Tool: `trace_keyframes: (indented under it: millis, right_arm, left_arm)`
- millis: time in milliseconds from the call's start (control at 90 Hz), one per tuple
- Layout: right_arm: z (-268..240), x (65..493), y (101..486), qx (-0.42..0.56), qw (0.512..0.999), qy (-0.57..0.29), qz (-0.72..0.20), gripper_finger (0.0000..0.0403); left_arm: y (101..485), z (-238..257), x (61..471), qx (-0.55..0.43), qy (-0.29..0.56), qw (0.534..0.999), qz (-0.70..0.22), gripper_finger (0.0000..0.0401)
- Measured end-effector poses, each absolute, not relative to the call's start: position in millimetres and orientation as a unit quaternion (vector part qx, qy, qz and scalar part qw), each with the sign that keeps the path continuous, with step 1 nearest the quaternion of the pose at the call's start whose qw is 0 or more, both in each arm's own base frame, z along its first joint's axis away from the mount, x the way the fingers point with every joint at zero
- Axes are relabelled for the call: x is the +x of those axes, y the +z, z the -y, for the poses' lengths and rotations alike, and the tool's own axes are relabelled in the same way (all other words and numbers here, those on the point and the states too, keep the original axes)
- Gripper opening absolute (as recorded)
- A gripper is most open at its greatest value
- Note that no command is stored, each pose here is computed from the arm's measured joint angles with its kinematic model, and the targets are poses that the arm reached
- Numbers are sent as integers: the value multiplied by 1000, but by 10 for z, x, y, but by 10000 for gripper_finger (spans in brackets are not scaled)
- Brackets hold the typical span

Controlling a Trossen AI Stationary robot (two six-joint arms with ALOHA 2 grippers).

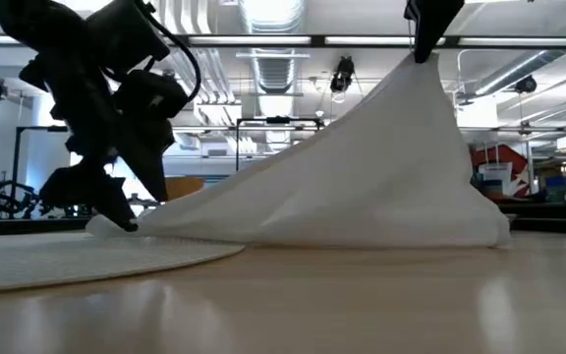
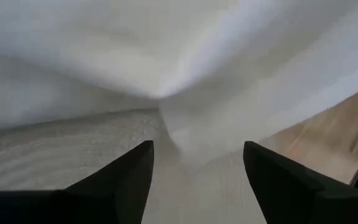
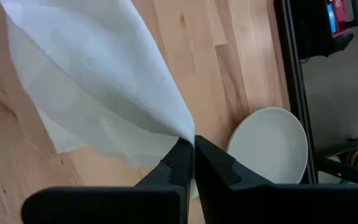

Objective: Set table place
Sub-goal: Fold the white napkin

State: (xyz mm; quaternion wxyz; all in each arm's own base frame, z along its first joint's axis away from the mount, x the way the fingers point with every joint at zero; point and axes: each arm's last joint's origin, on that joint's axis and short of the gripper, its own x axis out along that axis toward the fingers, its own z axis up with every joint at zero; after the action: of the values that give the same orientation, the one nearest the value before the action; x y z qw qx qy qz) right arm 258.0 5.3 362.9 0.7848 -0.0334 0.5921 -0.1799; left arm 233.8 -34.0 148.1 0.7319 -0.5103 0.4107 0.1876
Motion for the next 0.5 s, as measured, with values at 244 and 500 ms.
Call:
trace_keyframes:
  millis: [244, 500]
  right_arm:
    - [-36, 2584, 3631, -32, 786, -181, -591, 0]
    - [-29, 2584, 3633, -32, 786, -182, -589, 0]
  left_arm:
    - [1370, 387, 2489, -520, 178, 734, -399, 232]
    - [1366, 382, 2559, -532, 175, 742, -369, 224]
